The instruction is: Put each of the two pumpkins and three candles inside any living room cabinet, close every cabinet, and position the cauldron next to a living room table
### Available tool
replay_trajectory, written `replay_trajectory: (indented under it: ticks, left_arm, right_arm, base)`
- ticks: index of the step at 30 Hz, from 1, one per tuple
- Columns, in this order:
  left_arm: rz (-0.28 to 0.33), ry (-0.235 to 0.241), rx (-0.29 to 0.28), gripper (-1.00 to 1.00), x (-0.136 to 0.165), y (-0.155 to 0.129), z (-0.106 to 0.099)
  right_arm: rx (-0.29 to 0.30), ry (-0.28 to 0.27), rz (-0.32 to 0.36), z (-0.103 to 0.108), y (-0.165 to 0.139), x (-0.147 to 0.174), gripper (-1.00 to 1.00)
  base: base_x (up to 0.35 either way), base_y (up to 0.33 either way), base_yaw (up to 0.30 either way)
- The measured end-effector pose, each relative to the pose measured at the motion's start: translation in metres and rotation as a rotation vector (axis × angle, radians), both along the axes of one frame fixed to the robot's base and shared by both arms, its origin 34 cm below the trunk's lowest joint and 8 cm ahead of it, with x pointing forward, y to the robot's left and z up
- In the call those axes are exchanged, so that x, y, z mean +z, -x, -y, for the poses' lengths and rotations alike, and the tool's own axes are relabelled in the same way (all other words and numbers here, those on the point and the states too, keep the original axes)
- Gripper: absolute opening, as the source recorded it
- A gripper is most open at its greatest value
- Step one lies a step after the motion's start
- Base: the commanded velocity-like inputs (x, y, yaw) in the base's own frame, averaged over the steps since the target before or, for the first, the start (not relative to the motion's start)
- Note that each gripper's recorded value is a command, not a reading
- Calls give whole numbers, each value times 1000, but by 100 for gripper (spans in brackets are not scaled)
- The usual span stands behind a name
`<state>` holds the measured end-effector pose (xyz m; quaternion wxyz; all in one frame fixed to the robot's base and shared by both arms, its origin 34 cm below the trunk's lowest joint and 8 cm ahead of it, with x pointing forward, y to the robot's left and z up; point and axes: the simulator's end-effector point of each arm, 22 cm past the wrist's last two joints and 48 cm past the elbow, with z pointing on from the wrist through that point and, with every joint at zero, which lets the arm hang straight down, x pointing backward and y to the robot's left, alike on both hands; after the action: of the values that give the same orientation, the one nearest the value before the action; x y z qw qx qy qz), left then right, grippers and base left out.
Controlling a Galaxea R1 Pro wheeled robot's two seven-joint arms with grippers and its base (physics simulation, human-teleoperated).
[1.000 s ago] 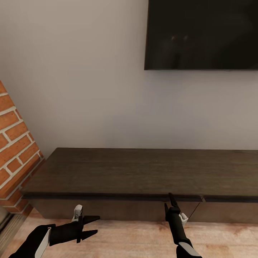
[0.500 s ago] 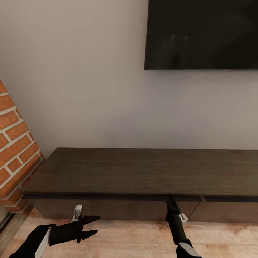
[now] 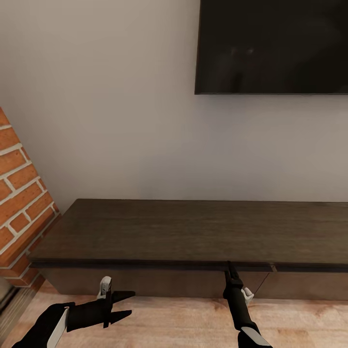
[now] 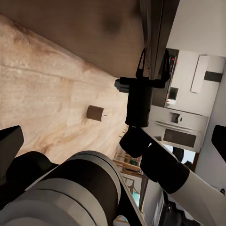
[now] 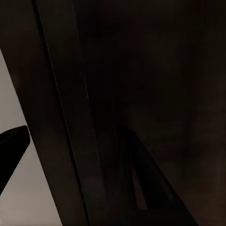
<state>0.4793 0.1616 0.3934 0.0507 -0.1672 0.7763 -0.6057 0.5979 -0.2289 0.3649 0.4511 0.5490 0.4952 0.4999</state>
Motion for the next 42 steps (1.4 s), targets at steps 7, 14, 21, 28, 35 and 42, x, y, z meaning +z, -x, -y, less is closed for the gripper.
replay_trajectory:
  ticks: [7, 14, 21, 28, 35, 42]
  left_arm:
    - [0, 0, 0, 100, 0, 0, 0]
    - [0, 0, -1, 100, 0, 0, 0]
    - [0, 0, -1, 100, 0, 0, 0]
    - [0, 0, -1, 100, 0, 0, 0]
    - [1, 0, -1, 100, 0, 0, 0]
    - [0, 0, -1, 100, 0, 0, 0]
  right_arm:
    - [1, 1, 0, 0, 0, 0, -100]
    - [-2, 1, 7, 1, -1, 2, -100]
    - [0, 2, 8, 1, -1, 2, -100]
    - [0, 2, 8, 1, -1, 2, -100]
    - [0, 3, 7, 1, -1, 2, -100]
    - [-3, 2, 5, 1, 0, 1, -100]
  base:
    - [-16, 0, 0]
    - [-107, 0, 0]
    - [-6, 0, 0]
    - [0, 0, 0]
    - [0, 0, 0]
    - [83, 0, 0]
